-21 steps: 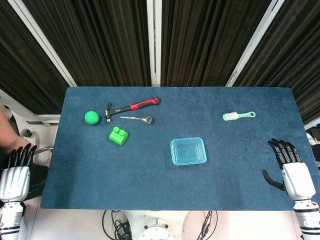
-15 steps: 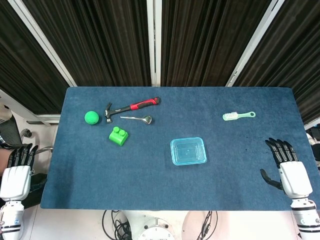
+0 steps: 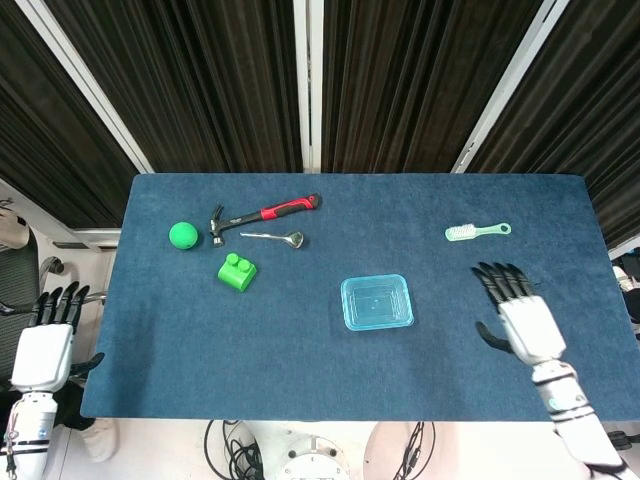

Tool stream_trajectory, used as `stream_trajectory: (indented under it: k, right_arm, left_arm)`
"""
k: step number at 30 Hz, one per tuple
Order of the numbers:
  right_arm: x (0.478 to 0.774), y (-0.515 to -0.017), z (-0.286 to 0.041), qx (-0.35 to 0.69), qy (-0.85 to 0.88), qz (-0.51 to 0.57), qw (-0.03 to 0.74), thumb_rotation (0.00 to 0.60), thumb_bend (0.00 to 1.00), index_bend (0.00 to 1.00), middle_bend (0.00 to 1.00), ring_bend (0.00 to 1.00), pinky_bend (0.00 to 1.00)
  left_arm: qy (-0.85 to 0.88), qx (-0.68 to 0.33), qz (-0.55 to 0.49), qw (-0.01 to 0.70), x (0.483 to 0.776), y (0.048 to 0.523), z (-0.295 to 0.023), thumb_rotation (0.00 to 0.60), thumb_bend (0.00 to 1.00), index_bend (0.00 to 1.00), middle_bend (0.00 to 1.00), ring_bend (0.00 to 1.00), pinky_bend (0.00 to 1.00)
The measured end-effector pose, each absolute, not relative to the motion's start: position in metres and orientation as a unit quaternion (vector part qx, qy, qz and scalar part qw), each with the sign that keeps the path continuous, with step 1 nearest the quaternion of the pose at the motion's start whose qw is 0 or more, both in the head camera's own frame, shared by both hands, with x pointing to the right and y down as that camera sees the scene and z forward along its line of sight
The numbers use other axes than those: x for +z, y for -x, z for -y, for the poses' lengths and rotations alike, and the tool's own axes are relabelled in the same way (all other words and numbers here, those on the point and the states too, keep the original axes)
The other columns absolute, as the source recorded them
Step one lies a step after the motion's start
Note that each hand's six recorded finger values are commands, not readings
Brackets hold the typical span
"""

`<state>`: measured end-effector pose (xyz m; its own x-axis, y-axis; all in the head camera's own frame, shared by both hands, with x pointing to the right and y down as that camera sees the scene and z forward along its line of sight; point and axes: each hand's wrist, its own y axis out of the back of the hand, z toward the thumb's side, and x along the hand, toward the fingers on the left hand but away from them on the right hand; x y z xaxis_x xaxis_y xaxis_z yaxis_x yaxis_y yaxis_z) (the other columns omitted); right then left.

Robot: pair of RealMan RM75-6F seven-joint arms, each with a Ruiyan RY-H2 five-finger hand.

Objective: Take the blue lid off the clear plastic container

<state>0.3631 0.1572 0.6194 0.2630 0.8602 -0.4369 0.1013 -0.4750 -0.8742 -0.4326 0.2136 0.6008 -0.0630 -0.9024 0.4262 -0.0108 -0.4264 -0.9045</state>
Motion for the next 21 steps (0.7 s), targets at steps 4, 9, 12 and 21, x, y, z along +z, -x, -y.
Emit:
stream_trajectory:
  k: [4,9,12,21]
  right_arm:
    - [0.648,-0.338,-0.135,0.501,0.705,0.318,0.389,0.600,0.23,0.00,0.03,0.00,0.00]
    - [0.678,-0.316,-0.113,0.504,0.715,0.295,0.385,0.600,0.21,0.00,0.01,0.00,0.00]
    - [0.691,-0.310,-0.106,0.509,0.717,0.282,0.384,0.600,0.21,0.00,0.00,0.00,0.00]
    - [0.711,-0.301,-0.100,0.513,0.717,0.271,0.385,0.600,0.18,0.00,0.00,0.00,0.00]
  left_arm:
    - [0.580,-0.614,-0.396,0.359,0.601,0.434,-0.214,0.600,0.00,0.04,0.00,0.00,0.00]
    - [0.584,-0.617,-0.393,0.353,0.604,0.435,-0.214,0.600,0.00,0.04,0.00,0.00,0.00]
    - [0.585,-0.616,-0.394,0.351,0.605,0.435,-0.213,0.600,0.00,0.04,0.00,0.00,0.00]
    - [0.586,-0.614,-0.394,0.353,0.602,0.434,-0.211,0.600,0.00,0.04,0.00,0.00,0.00]
